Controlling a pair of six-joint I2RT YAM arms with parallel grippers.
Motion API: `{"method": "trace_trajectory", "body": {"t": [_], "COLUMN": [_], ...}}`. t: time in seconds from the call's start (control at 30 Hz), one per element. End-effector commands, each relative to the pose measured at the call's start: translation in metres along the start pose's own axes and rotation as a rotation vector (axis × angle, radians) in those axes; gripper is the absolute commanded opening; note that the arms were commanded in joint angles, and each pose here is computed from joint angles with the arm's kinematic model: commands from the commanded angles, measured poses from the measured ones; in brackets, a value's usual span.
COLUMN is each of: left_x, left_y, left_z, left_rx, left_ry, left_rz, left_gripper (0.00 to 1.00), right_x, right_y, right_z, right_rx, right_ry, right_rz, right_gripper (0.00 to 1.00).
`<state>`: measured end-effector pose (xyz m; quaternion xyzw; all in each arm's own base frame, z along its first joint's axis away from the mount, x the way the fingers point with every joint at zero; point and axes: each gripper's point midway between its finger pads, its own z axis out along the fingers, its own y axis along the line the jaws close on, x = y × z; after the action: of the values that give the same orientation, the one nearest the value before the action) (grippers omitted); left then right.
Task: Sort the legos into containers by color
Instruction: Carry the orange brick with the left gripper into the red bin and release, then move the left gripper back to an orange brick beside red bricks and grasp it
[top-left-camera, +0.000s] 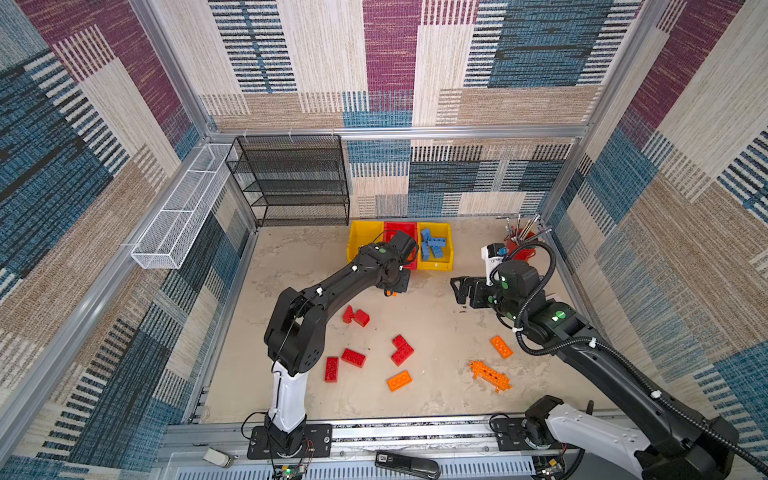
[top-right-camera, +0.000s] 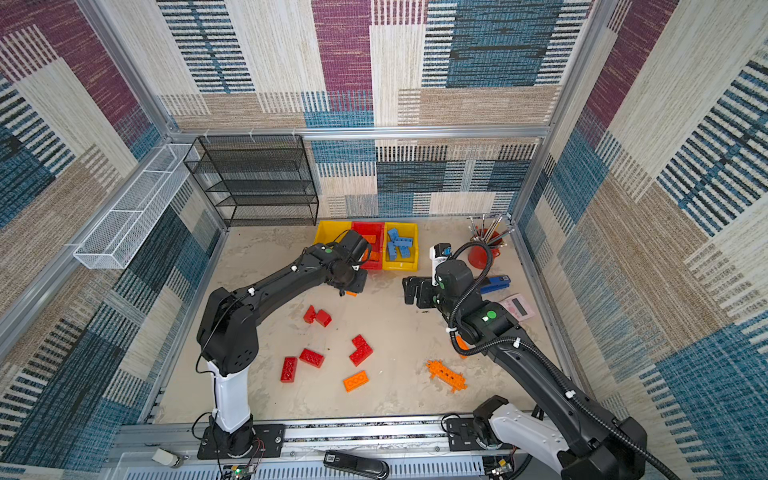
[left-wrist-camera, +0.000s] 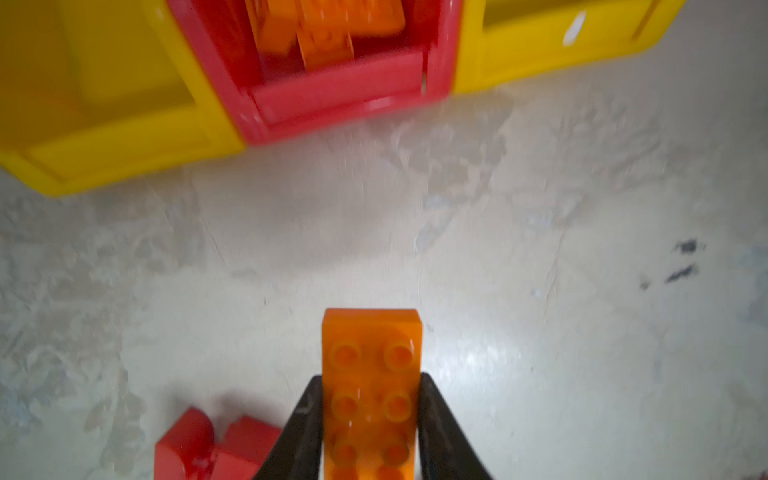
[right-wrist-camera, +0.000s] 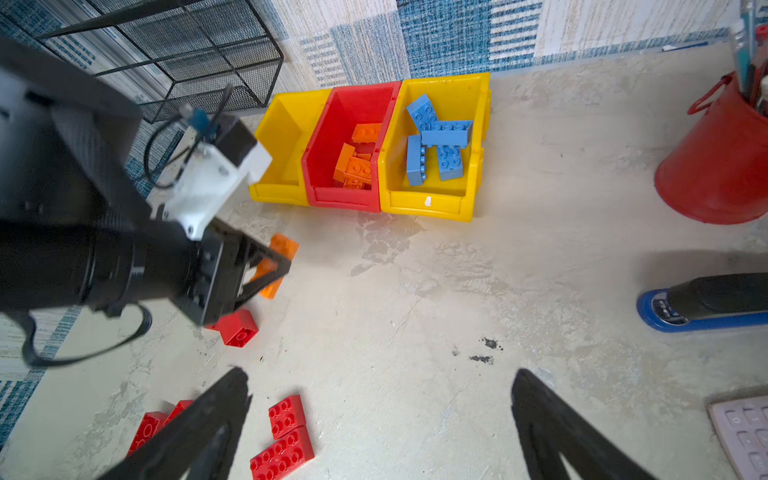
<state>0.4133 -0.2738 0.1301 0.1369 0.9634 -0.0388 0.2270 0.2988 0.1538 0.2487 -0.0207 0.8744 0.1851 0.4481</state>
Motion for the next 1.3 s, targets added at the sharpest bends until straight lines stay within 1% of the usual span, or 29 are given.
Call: {"method": "trace_trajectory", "body": {"t": [0.0,0.17,0.27,0.37,0.4,0.5,0.57,0.6,0.7,0.8,0.87,0.93,1.03,1.07,1.13,1.2,1.27], "left_x": [-0.033,-0.093,-0.117,-0.130,-0.133,-0.136,-0.139,-0.140,-0.142,-0.137,-0.126,-0.107,-0.064,-0.048,-0.003,0.045,0.088], "left_y": [0.014,0.020,0.020,0.020,0.021,0.019,0.015,0.012,0.004,-0.006,-0.009,-0.010,-0.010,-0.013,-0.021,-0.028,-0.033], "left_z": [0.004,0.018,0.033,0.045,0.051,0.059,0.057,0.054,0.035,0.004,-0.018,-0.041,-0.067,-0.072,-0.074,-0.075,-0.076], "left_rx": [-0.046,-0.018,-0.007,0.028,0.036,0.064,0.085,0.103,0.155,0.209,0.222,0.237,0.265,0.288,0.316,0.299,0.275], "left_ry": [-0.021,-0.086,-0.138,-0.175,-0.185,-0.202,-0.211,-0.216,-0.235,-0.266,-0.293,-0.325,-0.381,-0.394,-0.370,-0.309,-0.243], "left_rz": [0.036,0.000,-0.006,-0.031,-0.037,-0.037,-0.039,-0.041,-0.048,-0.046,-0.045,-0.053,-0.087,-0.102,-0.107,-0.062,0.002], "left_gripper": [0.29,0.29,0.31,0.33,0.37,0.64,0.78,0.81,0.82,0.84,0.84,0.86,0.95,0.96,0.97,0.97,0.96], "right_x": [-0.005,-0.005,-0.003,-0.003,-0.003,-0.005,-0.006,-0.007,-0.004,0.014,0.032,0.051,0.076,0.083,0.094,0.102,0.103], "right_y": [-0.003,-0.005,-0.004,-0.004,-0.004,-0.004,-0.003,-0.003,-0.004,-0.020,-0.035,-0.048,-0.060,-0.062,-0.061,-0.060,-0.059], "right_z": [-0.003,-0.002,0.002,0.003,0.003,0.002,0.000,-0.001,-0.001,0.007,0.015,0.022,0.032,0.034,0.041,0.044,0.044], "right_rx": [0.017,0.024,0.019,0.021,0.026,0.028,0.026,0.025,0.032,0.113,0.190,0.246,0.296,0.304,0.291,0.279,0.271], "right_ry": [-0.020,-0.028,-0.021,-0.018,-0.017,-0.018,-0.019,-0.022,-0.005,0.056,0.110,0.156,0.207,0.223,0.259,0.287,0.287], "right_rz": [0.004,0.009,0.015,0.014,0.013,0.012,0.017,0.019,0.034,0.076,0.100,0.117,0.145,0.152,0.158,0.166,0.172], "right_gripper": [0.99,0.99,0.99,0.99,0.99,0.99,0.99,0.99,0.99,0.99,0.99,0.99,0.99,0.99,0.99,0.99,0.99]}}
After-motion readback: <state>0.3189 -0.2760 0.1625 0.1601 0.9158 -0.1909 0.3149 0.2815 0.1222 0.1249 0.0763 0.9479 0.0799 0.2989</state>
